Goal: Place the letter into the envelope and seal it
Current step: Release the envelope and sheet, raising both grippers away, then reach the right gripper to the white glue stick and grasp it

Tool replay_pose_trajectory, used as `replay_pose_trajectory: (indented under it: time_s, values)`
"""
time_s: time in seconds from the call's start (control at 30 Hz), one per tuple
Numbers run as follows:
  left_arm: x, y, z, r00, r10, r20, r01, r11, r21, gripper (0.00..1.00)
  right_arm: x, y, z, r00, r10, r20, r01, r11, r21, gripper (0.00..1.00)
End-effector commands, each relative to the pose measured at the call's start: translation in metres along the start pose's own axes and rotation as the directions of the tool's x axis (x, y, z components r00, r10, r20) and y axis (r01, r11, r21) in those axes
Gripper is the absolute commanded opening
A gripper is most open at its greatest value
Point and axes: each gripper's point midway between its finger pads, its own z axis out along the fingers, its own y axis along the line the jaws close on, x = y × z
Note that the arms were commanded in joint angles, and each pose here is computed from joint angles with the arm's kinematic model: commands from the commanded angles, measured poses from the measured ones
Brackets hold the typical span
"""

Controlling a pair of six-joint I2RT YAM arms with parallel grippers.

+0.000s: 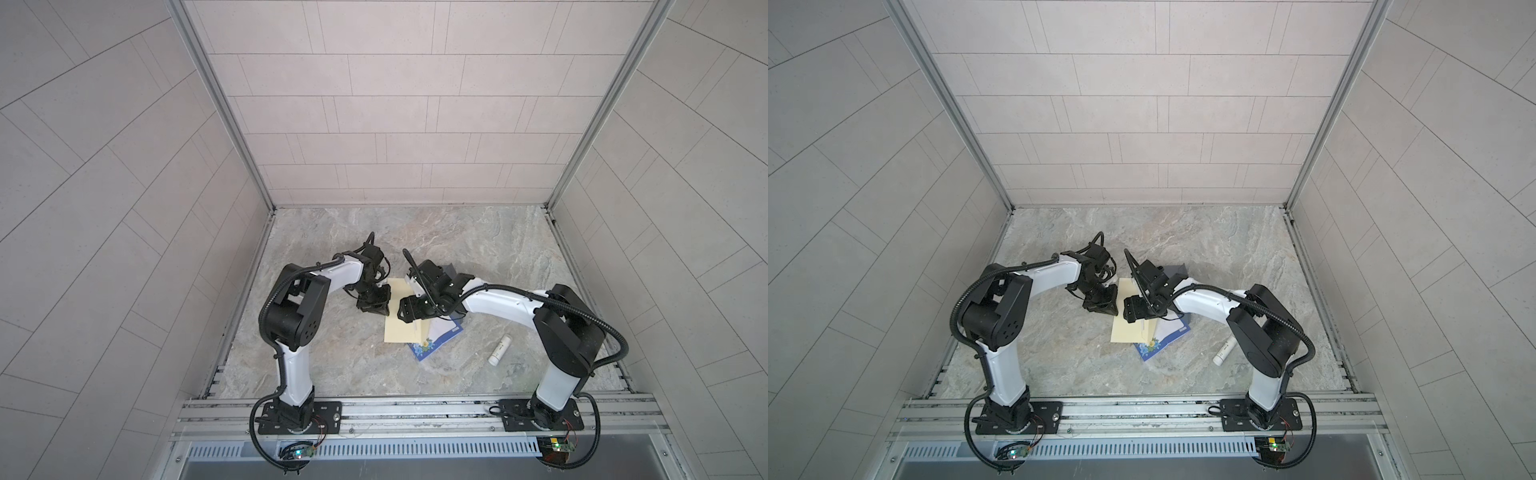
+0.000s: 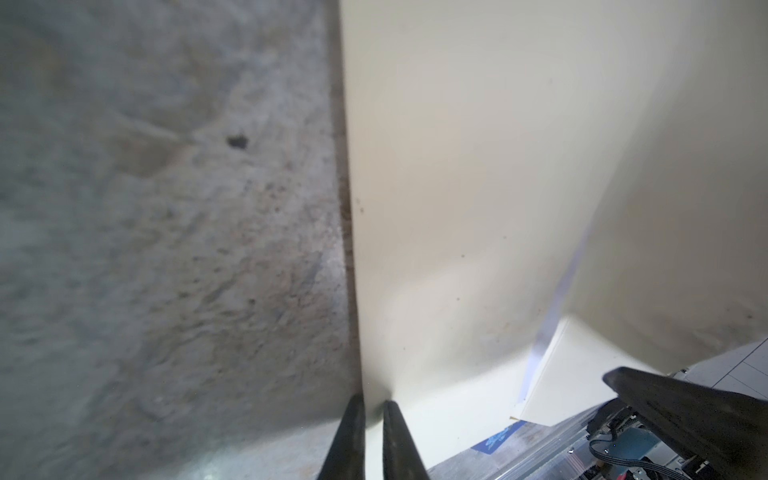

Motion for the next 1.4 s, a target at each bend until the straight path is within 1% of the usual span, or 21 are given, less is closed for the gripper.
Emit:
replay_pose_trajectory:
  time_s: [0.0, 0.13, 0.27, 0.33, 0.43, 0.5, 0.57, 0.6, 0.63, 0.7, 0.77, 0.8, 0.87, 0.97, 1.03, 1.07, 1.17, 1.27, 1.33, 1.37]
  values:
    - [0.001, 0.006, 0.004, 1.0, 0.004, 0.005, -0.004, 1.0, -0.03, 0.14, 0.024, -0.007, 0.008, 0.996, 0.019, -0.089, -0.018, 1.0, 0.011, 0.77]
    - [0.002, 0.005, 0.003, 1.0, 0.004, 0.008, -0.004, 1.0, -0.022, 0.14, 0.035, -0.005, 0.025, 0.988, 0.029, -0.153, -0.034, 0.999, -0.032, 0.76]
    - [0.005, 0.004, 0.006, 1.0, 0.002, 0.003, -0.002, 1.0, -0.018, 0.14, 0.038, 0.005, 0.038, 0.982, 0.023, -0.189, -0.043, 0.994, -0.103, 0.76]
    - [0.007, 0.004, 0.008, 1.0, -0.002, 0.003, 0.002, 1.0, -0.01, 0.14, 0.036, 0.009, 0.039, 0.983, 0.01, -0.185, -0.035, 0.991, -0.128, 0.75]
    - [0.008, 0.003, 0.009, 1.0, -0.005, 0.002, 0.005, 1.0, -0.004, 0.14, 0.027, 0.016, 0.034, 0.988, -0.01, -0.151, -0.012, 0.989, -0.148, 0.75]
    - [0.007, 0.003, 0.008, 1.0, -0.004, 0.007, 0.004, 1.0, -0.003, 0.14, 0.02, 0.014, 0.029, 0.993, -0.016, -0.12, 0.002, 0.993, -0.119, 0.75]
    - [0.005, 0.002, 0.005, 1.0, -0.001, 0.016, 0.001, 1.0, -0.009, 0.14, 0.011, 0.001, 0.019, 0.998, -0.005, -0.07, 0.004, 1.0, -0.019, 0.75]
    - [0.003, 0.002, 0.001, 1.0, 0.006, 0.028, -0.005, 1.0, -0.018, 0.15, 0.003, -0.008, 0.01, 1.0, 0.005, -0.024, -0.004, 0.999, 0.051, 0.75]
    - [0.001, 0.002, -0.003, 0.999, 0.015, 0.041, -0.013, 0.999, -0.032, 0.18, -0.003, -0.017, -0.001, 1.0, 0.012, 0.028, -0.016, 0.993, 0.114, 0.75]
    - [-0.006, 0.005, -0.015, 0.997, 0.03, 0.078, -0.024, 0.996, -0.086, 0.29, -0.014, -0.031, -0.028, 0.991, 0.02, 0.134, -0.048, 0.976, 0.21, 0.76]
    - [-0.015, 0.007, -0.032, 0.99, 0.052, 0.132, -0.033, 0.989, -0.143, 0.35, -0.02, -0.049, -0.058, 0.972, 0.035, 0.234, -0.108, 0.946, 0.307, 0.77]
    - [-0.02, 0.007, -0.042, 0.983, 0.062, 0.172, -0.033, 0.985, -0.168, 0.37, -0.02, -0.062, -0.074, 0.957, 0.054, 0.287, -0.161, 0.917, 0.364, 0.78]
    - [-0.03, 0.004, -0.059, 0.966, 0.075, 0.247, -0.029, 0.982, -0.188, 0.42, -0.008, -0.095, -0.104, 0.928, 0.105, 0.359, -0.28, 0.831, 0.481, 0.78]
    - [-0.041, -0.005, -0.08, 0.936, 0.088, 0.341, -0.028, 0.984, -0.178, 0.49, 0.025, -0.139, -0.132, 0.874, 0.222, 0.432, -0.45, 0.704, 0.549, 0.8]
    - [-0.043, -0.014, -0.089, 0.921, 0.094, 0.379, -0.039, 0.988, -0.149, 0.52, 0.052, -0.161, -0.137, 0.846, 0.299, 0.442, -0.519, 0.654, 0.55, 0.8]
    - [-0.044, -0.019, -0.093, 0.913, 0.096, 0.397, -0.047, 0.99, -0.132, 0.53, 0.065, -0.169, -0.14, 0.824, 0.338, 0.456, -0.557, 0.631, 0.54, 0.8]
    - [-0.045, -0.024, -0.099, 0.898, 0.09, 0.43, -0.048, 0.993, -0.108, 0.54, 0.101, -0.189, -0.141, 0.778, 0.433, 0.455, -0.626, 0.59, 0.509, 0.8]
    - [-0.044, -0.029, -0.101, 0.895, 0.084, 0.439, -0.053, 0.995, -0.083, 0.54, 0.132, -0.203, -0.139, 0.738, 0.49, 0.463, -0.674, 0.565, 0.476, 0.8]
    - [-0.043, -0.031, -0.099, 0.898, 0.085, 0.432, -0.057, 0.995, -0.077, 0.54, 0.147, -0.209, -0.139, 0.716, 0.504, 0.483, -0.697, 0.556, 0.452, 0.79]
    - [-0.044, -0.031, -0.099, 0.898, 0.087, 0.431, -0.06, 0.995, -0.076, 0.54, 0.151, -0.21, -0.138, 0.713, 0.504, 0.487, -0.699, 0.566, 0.438, 0.79]
